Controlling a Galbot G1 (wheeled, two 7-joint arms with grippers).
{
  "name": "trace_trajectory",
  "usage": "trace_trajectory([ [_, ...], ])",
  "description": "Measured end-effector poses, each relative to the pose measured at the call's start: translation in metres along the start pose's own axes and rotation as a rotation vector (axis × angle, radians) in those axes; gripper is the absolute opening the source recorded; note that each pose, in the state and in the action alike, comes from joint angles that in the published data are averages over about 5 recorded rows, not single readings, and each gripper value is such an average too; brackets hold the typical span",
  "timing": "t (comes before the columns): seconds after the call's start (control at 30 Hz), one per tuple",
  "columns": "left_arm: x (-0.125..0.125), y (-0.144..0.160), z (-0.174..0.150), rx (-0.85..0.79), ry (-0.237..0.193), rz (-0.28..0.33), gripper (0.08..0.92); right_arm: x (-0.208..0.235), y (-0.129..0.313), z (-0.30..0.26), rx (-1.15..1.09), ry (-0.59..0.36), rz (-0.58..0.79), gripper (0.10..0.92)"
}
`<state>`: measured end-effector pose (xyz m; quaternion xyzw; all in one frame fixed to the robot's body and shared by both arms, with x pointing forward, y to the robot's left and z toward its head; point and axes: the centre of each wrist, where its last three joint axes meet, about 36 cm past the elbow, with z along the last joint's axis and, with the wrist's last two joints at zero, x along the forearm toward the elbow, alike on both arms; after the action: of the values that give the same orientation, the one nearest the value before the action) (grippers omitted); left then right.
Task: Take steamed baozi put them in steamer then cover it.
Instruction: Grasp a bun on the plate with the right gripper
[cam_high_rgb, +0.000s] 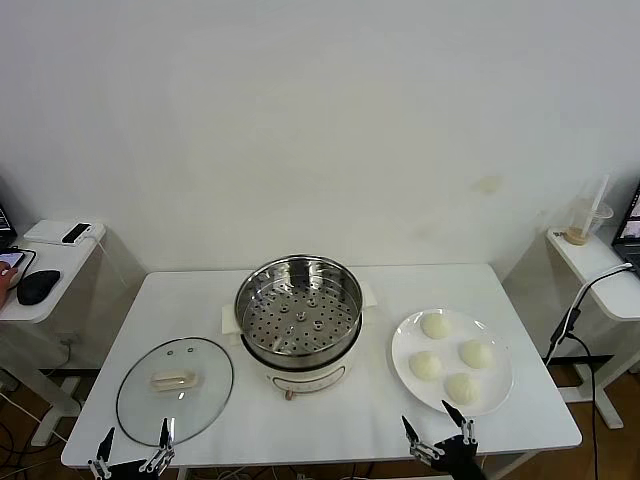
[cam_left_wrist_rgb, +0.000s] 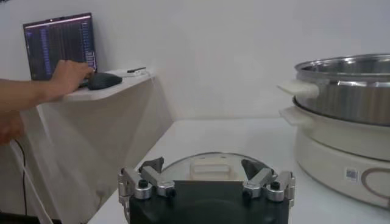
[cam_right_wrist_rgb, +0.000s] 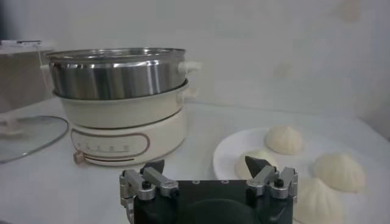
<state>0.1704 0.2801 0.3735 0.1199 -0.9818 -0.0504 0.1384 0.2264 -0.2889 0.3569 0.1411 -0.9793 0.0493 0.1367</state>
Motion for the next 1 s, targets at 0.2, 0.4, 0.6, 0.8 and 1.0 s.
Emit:
trace_trajectory([
  [0.2,-0.003,-0.002,-0.01,-0.014,-0.013,0.02,0.823,-0.011,-0.025,-0.011,0.114,0.01,0.035,0.823],
  [0.4,-0.008,-0.003,-0.019,-0.068,-0.045,0.078,0.823,-0.032,-0.072,-0.033,0.348,0.038,0.066,0.823],
  [0.6,-0.016,-0.007,-0.022,-0.128,-0.07,0.113,0.823,-0.066,-0.127,-0.066,0.664,0.078,0.045,0.823],
  [0.8,-0.02,-0.008,-0.023,-0.173,-0.085,0.12,0.823,-0.117,-0.179,-0.109,0.974,0.137,-0.052,0.823],
  [1.0,-0.023,-0.008,-0.025,-0.198,-0.097,0.12,0.823,-0.179,-0.211,-0.154,1.195,0.232,-0.218,0.823],
])
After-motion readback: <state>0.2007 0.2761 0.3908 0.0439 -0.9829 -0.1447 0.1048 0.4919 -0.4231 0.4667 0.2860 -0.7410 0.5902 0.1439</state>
